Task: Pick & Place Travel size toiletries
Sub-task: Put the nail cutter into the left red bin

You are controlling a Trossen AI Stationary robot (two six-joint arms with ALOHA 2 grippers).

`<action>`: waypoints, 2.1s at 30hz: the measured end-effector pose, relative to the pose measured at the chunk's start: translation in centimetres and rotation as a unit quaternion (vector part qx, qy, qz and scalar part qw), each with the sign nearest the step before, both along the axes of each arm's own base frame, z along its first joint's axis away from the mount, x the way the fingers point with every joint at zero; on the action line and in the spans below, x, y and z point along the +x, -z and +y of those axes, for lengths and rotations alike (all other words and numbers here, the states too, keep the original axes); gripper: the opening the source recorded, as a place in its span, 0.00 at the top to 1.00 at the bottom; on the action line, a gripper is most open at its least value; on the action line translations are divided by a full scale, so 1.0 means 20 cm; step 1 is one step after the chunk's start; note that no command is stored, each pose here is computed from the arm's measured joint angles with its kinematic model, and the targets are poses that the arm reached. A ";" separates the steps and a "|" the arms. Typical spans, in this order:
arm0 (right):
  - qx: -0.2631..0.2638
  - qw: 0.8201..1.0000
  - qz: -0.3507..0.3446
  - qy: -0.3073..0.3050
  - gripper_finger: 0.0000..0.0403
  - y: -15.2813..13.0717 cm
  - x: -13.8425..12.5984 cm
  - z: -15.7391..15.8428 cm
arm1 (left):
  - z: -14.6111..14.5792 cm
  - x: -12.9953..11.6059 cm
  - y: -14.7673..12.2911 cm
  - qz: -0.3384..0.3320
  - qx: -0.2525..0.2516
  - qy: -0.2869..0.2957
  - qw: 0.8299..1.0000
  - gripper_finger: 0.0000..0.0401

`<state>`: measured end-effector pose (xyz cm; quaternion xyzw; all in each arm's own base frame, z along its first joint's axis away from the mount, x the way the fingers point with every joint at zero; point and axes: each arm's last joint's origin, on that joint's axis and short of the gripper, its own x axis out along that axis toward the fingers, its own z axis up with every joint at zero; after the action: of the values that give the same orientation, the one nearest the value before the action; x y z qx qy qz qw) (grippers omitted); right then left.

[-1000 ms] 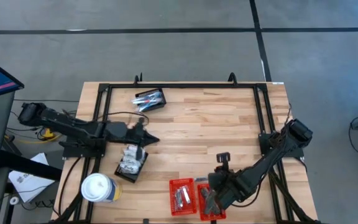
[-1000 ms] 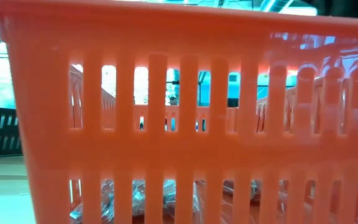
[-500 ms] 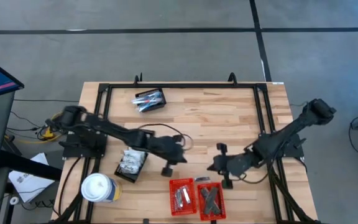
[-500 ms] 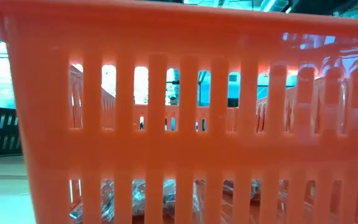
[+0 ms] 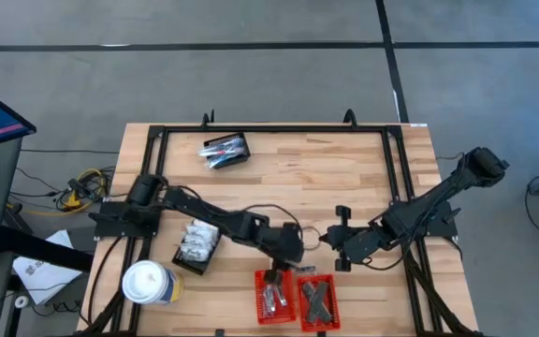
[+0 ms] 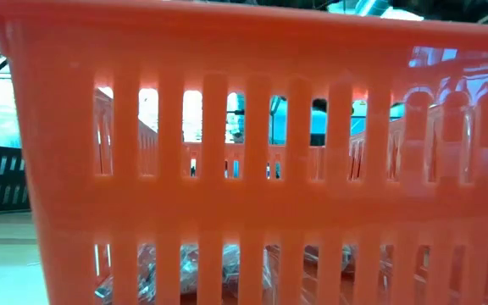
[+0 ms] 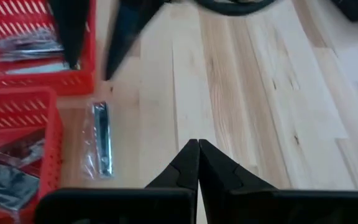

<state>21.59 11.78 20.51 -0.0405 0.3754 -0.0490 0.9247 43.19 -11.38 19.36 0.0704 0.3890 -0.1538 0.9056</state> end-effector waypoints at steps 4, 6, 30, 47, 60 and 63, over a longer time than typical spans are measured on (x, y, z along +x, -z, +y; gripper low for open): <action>0.006 1.000 -0.014 -0.008 1.00 0.02 -0.01 0.02 | -0.05 0.06 0.04 0.036 0.025 -0.006 0.999 0.64; 0.005 1.000 -0.023 -0.012 1.00 0.03 -0.02 0.03 | -0.07 0.09 0.08 0.039 0.027 -0.007 0.999 0.62; -0.017 0.998 -0.060 -0.020 1.00 0.01 -0.01 0.06 | 0.00 0.14 0.03 0.026 0.104 0.186 0.977 0.66; -0.025 0.997 -0.053 -0.046 1.00 0.01 -0.04 0.10 | 0.11 0.19 0.05 -0.085 0.123 0.388 0.909 1.00; -0.079 0.993 -0.076 0.042 1.00 0.06 -0.14 0.09 | 0.13 0.24 0.24 -0.104 0.075 0.439 0.889 1.00; -0.054 0.991 -0.093 0.073 1.00 0.09 -0.18 0.06 | 0.14 0.25 0.27 -0.100 0.076 0.439 0.890 1.00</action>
<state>18.00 12.95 18.80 -0.0583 0.2866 -0.1404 0.9459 48.23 -8.67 13.96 0.3175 0.2365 -0.4980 0.7715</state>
